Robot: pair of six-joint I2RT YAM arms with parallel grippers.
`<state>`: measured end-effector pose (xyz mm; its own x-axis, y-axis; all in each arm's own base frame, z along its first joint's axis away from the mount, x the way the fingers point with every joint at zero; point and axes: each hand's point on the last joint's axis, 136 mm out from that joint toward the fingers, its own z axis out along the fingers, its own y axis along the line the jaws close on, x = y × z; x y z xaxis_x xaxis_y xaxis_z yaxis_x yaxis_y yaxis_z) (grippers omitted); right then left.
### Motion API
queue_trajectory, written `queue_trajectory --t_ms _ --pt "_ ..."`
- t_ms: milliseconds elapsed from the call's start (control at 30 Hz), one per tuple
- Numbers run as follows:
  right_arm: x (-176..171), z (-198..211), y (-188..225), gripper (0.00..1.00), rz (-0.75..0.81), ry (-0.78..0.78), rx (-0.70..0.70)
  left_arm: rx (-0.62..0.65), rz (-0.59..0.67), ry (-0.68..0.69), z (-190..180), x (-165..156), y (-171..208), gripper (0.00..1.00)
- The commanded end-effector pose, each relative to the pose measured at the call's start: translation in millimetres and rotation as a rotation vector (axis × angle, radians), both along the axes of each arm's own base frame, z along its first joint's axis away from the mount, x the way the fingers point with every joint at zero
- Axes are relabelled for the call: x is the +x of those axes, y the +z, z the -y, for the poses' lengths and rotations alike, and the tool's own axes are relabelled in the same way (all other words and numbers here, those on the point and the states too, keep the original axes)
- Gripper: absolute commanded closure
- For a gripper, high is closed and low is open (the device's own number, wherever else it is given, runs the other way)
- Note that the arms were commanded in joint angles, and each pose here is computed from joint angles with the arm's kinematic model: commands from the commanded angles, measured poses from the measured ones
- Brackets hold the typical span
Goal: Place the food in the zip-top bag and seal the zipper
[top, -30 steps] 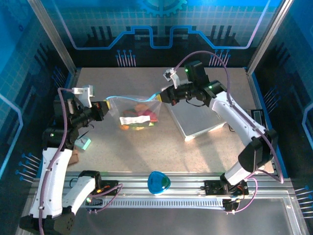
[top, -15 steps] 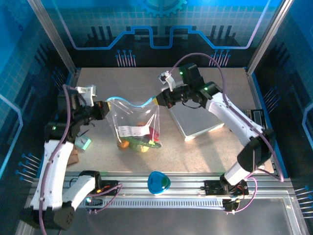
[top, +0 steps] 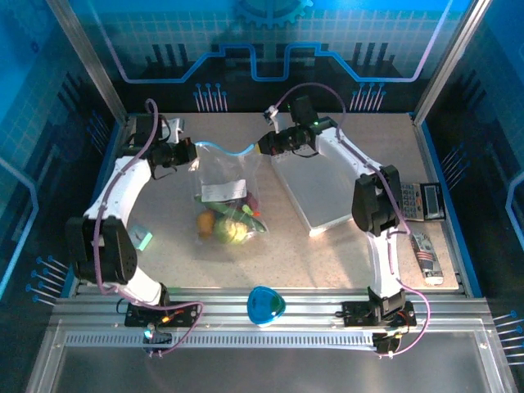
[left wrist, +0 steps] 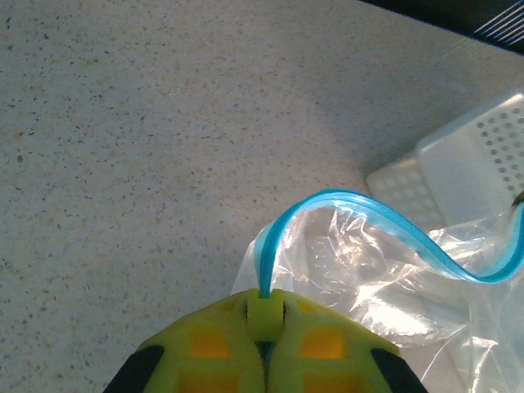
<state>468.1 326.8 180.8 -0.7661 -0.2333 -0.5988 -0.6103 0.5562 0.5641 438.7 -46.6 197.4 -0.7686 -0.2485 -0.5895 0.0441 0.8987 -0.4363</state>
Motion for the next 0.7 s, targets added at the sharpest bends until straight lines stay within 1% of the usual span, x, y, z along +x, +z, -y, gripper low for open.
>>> queue_trajectory --t_ms 0,133,267,400,467,500,533,567,667 --pt "18 -3 8 1.0 0.056 -0.012 0.017 0.037 0.074 0.011 -14 33 5 1.0" --pt "31 -4 -7 1.0 0.057 -0.03 0.007 0.011 0.012 -0.008 -12 60 -29 1.0" --pt "38 -5 -17 0.99 0.066 -0.042 0.004 -0.023 -0.024 -0.02 -8 77 -55 1.0" --pt "42 -3 -22 0.98 0.075 -0.059 -0.005 -0.051 -0.035 -0.023 -5 86 -68 1.0" --pt "44 -1 -21 0.95 0.081 -0.067 -0.004 -0.061 -0.041 -0.019 -4 87 -71 1.0" --pt "44 0 -21 0.93 0.082 -0.072 -0.004 -0.066 -0.04 -0.019 -4 87 -72 1.0" --pt "45 2 -19 0.87 0.091 -0.079 -0.003 -0.071 -0.04 -0.017 -4 87 -72 0.99" --pt "45 3 -17 0.8 0.101 -0.086 -0.004 -0.073 -0.036 -0.014 -4 87 -71 0.96" --pt "44 7 -7 0.67 0.139 -0.104 -0.009 -0.066 -0.022 0.001 -6 86 -66 0.86"
